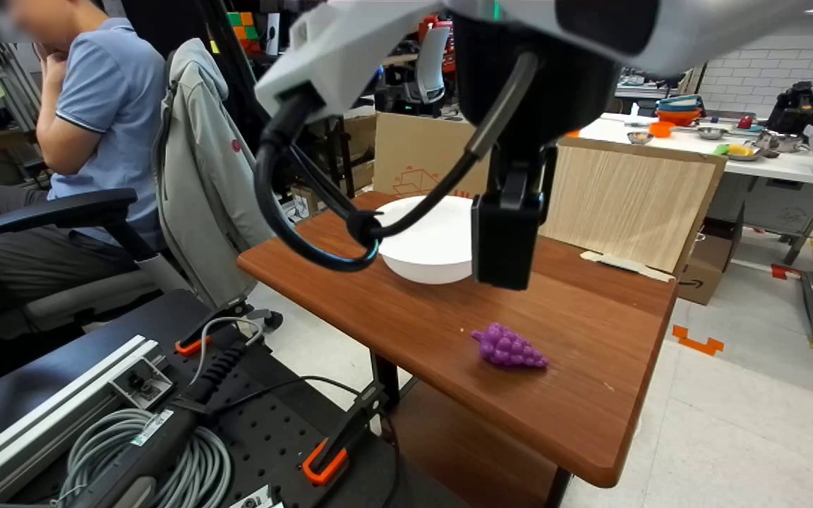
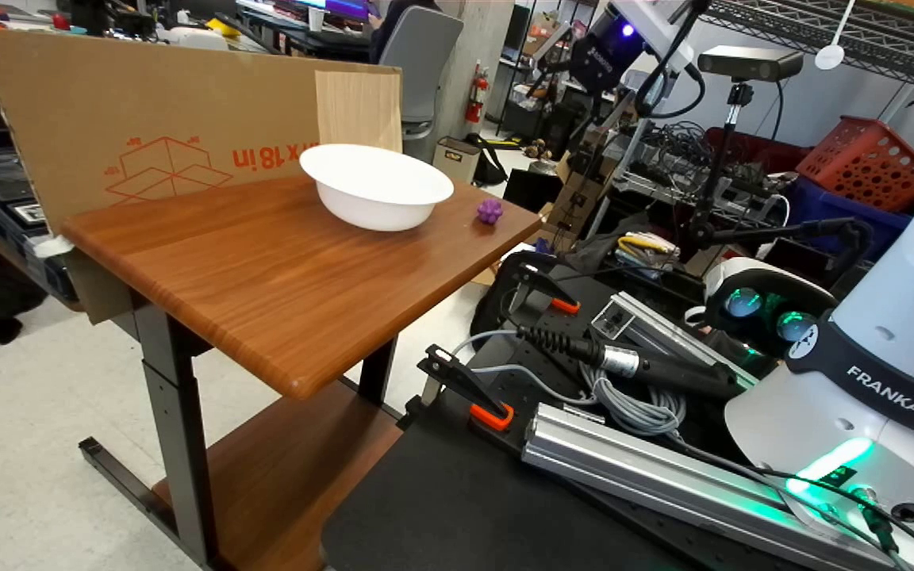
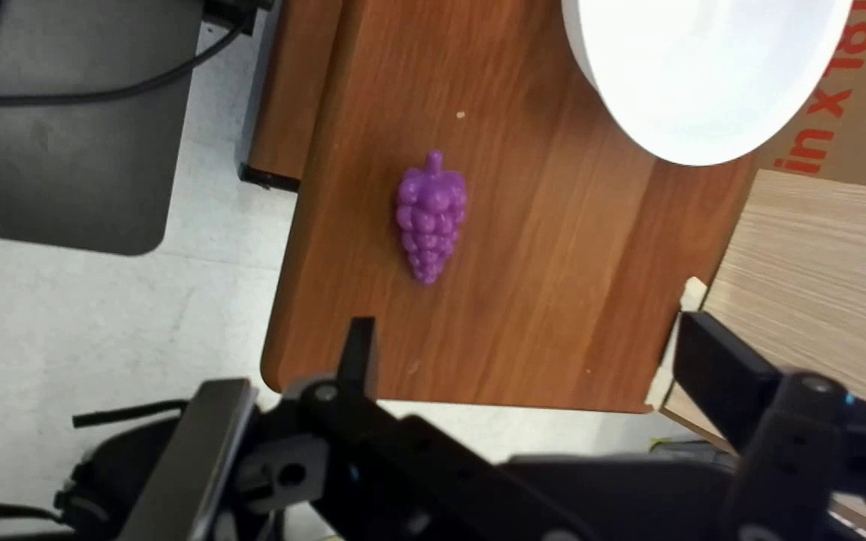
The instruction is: Get the purple raspberry toy from the table and place it in the white bowl
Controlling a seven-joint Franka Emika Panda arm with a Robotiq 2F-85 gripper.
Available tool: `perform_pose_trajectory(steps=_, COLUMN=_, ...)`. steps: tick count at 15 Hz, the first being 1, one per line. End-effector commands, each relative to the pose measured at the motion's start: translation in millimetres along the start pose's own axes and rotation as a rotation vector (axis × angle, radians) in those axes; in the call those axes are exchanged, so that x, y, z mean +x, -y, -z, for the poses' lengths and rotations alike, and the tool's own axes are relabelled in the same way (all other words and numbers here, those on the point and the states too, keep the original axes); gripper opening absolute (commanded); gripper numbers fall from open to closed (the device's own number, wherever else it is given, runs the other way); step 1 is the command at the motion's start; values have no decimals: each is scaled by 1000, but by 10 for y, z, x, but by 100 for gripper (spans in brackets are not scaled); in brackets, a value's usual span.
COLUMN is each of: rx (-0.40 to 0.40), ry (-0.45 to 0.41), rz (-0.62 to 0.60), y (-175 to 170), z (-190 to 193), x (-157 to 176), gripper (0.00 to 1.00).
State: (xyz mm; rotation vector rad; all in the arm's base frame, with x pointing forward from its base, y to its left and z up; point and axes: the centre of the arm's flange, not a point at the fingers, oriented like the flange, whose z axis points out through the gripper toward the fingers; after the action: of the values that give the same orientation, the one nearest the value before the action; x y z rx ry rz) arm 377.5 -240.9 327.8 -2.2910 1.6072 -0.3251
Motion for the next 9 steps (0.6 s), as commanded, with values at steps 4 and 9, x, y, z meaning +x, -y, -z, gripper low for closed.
perform_pose_trajectory(steps=4, rx=-119, ry=127, rz=-267, y=134, z=-674, x=223, gripper=100)
perform_pose_trajectory(steps=9, rx=-250, ry=157, rz=-295, y=260, z=-1053, x=256, gripper=100)
